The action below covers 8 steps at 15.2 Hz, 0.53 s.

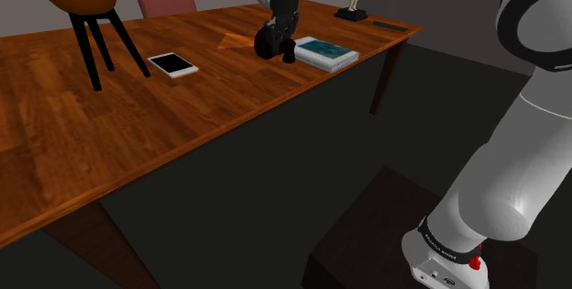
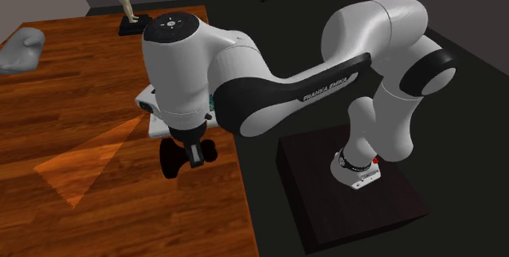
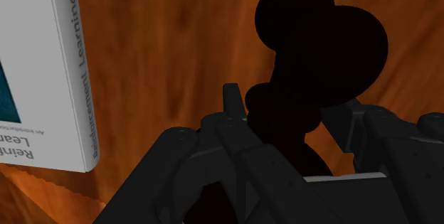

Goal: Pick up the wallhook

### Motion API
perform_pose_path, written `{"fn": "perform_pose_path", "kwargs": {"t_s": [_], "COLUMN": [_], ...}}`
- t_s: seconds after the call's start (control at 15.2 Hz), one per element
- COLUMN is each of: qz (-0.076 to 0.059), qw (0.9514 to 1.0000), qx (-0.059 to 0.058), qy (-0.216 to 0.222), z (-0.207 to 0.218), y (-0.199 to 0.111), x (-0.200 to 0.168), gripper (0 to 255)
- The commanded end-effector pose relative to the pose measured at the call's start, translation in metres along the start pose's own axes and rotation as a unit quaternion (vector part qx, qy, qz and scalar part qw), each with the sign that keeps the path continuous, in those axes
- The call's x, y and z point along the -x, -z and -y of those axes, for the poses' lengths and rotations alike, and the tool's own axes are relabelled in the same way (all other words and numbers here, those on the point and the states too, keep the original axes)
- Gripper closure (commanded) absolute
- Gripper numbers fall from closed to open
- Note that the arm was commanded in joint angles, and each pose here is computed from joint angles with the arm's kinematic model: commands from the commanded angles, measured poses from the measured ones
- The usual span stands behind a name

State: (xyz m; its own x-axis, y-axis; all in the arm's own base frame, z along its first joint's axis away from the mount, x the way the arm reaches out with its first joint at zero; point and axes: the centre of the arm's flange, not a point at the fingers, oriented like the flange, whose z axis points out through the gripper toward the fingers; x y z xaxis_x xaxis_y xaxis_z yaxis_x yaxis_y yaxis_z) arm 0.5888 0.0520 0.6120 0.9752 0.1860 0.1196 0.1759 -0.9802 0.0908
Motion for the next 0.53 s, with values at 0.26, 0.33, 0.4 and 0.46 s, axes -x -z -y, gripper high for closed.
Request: {"fn": "perform_pose_path", "kwargs": {"t_s": [0.26, 0.33, 0.4, 0.46], "qz": [0.0, 0.0, 0.0, 0.0], "qw": [1.0, 1.0, 1.0, 1.0], "qx": [0.0, 0.0, 0.0, 0.0], "qy": [0.0, 0.0, 0.0, 0.0], "z": [-0.003, -0.004, -0.004, -0.004], "y": [0.031, 0.037, 0.037, 0.037], "x": [-0.003, -0.003, -0.004, -0.004], "gripper": [255, 255, 255, 255]}}
